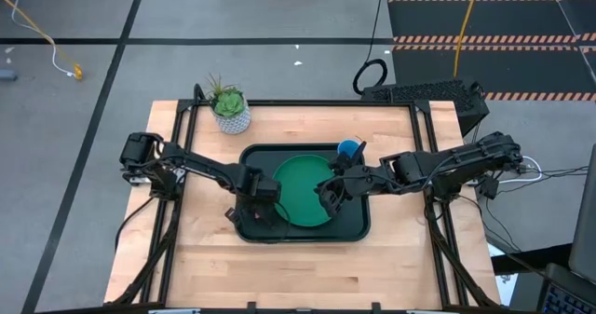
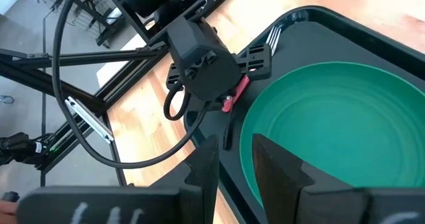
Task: Pick and place plate/cup/fork/spoon on tray
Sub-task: Put the black spoon on the dark green serving tray to the right of the pink fork
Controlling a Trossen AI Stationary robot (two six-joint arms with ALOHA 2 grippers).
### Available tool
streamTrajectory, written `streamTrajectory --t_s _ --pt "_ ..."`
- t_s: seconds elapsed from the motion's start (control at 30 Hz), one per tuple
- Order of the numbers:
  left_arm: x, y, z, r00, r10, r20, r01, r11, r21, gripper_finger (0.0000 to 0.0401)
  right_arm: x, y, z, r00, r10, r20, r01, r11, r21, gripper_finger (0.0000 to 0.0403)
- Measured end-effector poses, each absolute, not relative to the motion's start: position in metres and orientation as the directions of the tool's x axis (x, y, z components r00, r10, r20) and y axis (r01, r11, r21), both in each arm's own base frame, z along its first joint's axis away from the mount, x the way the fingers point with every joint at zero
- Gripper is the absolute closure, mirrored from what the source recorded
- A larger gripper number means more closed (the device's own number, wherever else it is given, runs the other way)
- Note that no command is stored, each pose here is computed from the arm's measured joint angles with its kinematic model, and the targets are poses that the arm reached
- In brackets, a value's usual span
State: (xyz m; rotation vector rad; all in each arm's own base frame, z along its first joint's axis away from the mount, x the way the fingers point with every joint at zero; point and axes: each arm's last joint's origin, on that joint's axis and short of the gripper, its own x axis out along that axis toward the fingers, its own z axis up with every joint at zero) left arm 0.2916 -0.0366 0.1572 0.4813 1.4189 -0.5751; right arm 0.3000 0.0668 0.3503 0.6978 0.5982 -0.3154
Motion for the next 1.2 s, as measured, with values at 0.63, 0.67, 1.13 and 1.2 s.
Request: streamTrajectory --t_s 0.63,0.67,1.13,1.2 --pt "0.312 -0.034 0.187 0.162 0.097 -0.982 0.557 0.813 0.172 0.04 0.3 0.067 0.351 0.791 -0.073 -0.608 0.447 0.747 0.493 0.0321" --pt "0.313 -0.033 0.187 0.18 0.106 -0.978 0.562 0.805 0.191 0.04 0.3 0.067 0.351 0.791 -0.071 -0.608 0.447 0.746 0.494 0.0321" --pt "0.293 -0.033 0.148 0.136 0.049 -0.989 0.65 0.749 0.126 0.0357 0.298 0.075 0.35 0.787 -0.05 -0.615 0.449 0.73 0.515 0.0321" --pt "0.289 -0.033 0.146 0.112 0.04 -0.993 0.642 0.76 0.103 0.0348 0.298 0.074 0.35 0.787 -0.056 -0.615 0.453 0.728 0.514 0.0321"
